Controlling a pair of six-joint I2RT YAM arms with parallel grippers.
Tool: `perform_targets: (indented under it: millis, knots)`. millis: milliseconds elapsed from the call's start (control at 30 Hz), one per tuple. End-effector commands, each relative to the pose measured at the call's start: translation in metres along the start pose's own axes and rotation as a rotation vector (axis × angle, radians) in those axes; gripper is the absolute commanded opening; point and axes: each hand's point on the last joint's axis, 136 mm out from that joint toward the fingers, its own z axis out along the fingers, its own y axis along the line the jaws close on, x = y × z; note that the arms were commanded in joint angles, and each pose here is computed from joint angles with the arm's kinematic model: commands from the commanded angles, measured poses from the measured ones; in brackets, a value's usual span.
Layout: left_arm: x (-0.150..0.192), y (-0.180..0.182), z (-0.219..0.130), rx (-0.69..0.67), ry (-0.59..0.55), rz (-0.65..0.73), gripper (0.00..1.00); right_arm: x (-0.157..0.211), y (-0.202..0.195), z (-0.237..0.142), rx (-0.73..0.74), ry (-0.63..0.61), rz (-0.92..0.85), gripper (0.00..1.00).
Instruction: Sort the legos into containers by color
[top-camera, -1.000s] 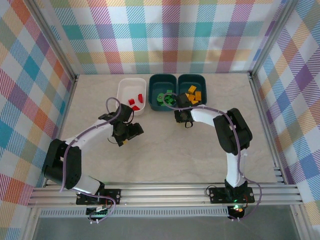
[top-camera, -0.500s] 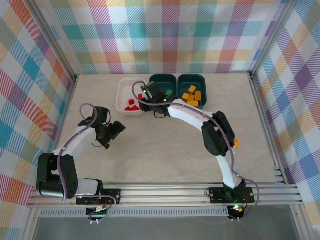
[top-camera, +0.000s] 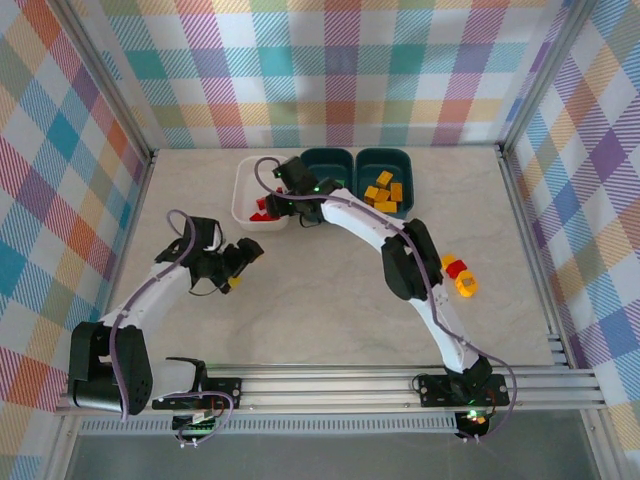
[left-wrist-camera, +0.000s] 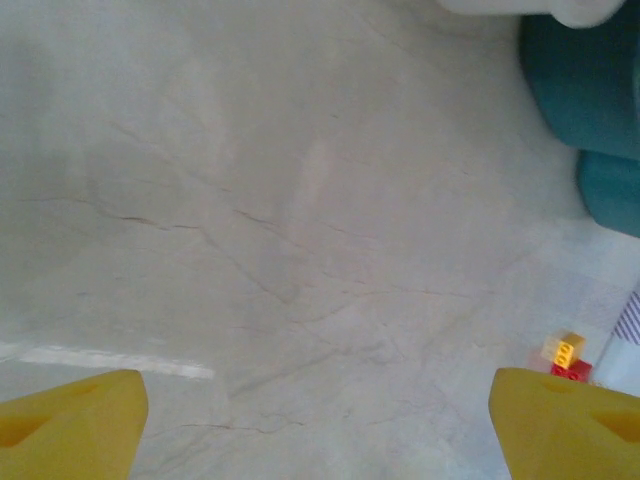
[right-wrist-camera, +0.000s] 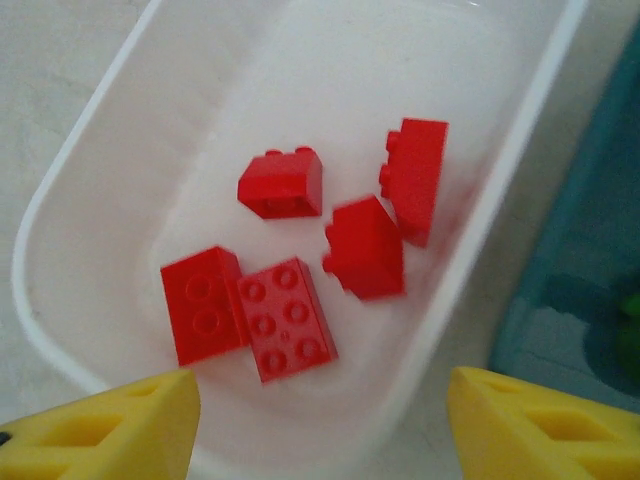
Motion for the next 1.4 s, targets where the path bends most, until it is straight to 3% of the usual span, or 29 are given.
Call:
perform_targets:
  millis: [0, 67, 167, 333, 467, 633, 767, 900, 1167, 1267, 1367]
  knots:
    - [0.016, -0.027, 0.008, 0.078, 0.034, 0.103, 0.89, -0.050, -0.007, -0.091, 0.048, -0.171, -0.034, 0.67]
    - [0.030, -0.042, 0.015, 0.094, 0.054, 0.167, 0.89, -0.037, -0.034, -0.121, 0.136, -0.193, -0.036, 0.70]
    - [0.059, -0.066, 0.032, 0.121, 0.092, 0.280, 0.89, 0.012, -0.111, -0.159, 0.303, -0.146, 0.098, 0.74]
    - [0.103, -0.098, 0.066, 0.174, 0.213, 0.396, 0.89, 0.140, -0.257, -0.228, 0.543, -0.015, 0.598, 0.78]
    - [0.125, -0.114, 0.086, 0.186, 0.292, 0.453, 0.89, 0.211, -0.305, -0.274, 0.662, -0.015, 0.833, 0.85]
    - [0.135, -0.119, 0.101, 0.184, 0.344, 0.470, 0.89, 0.274, -0.322, -0.289, 0.721, 0.052, 1.069, 0.89]
    - [0.137, -0.111, 0.103, 0.168, 0.354, 0.477, 0.89, 0.307, -0.329, -0.279, 0.739, 0.123, 1.128, 0.96]
    - [0.139, -0.100, 0.106, 0.147, 0.364, 0.481, 0.89, 0.292, -0.308, -0.241, 0.507, 0.162, 1.027, 0.91]
    - [0.139, -0.100, 0.106, 0.135, 0.369, 0.492, 0.89, 0.256, -0.261, -0.204, 0.314, 0.163, 0.835, 0.91]
    - [0.138, -0.100, 0.106, 0.129, 0.366, 0.495, 0.89, 0.250, -0.247, -0.200, 0.328, 0.202, 0.765, 0.90]
    - [0.138, -0.098, 0.106, 0.121, 0.367, 0.492, 0.89, 0.260, -0.265, -0.215, 0.501, 0.242, 0.770, 0.90]
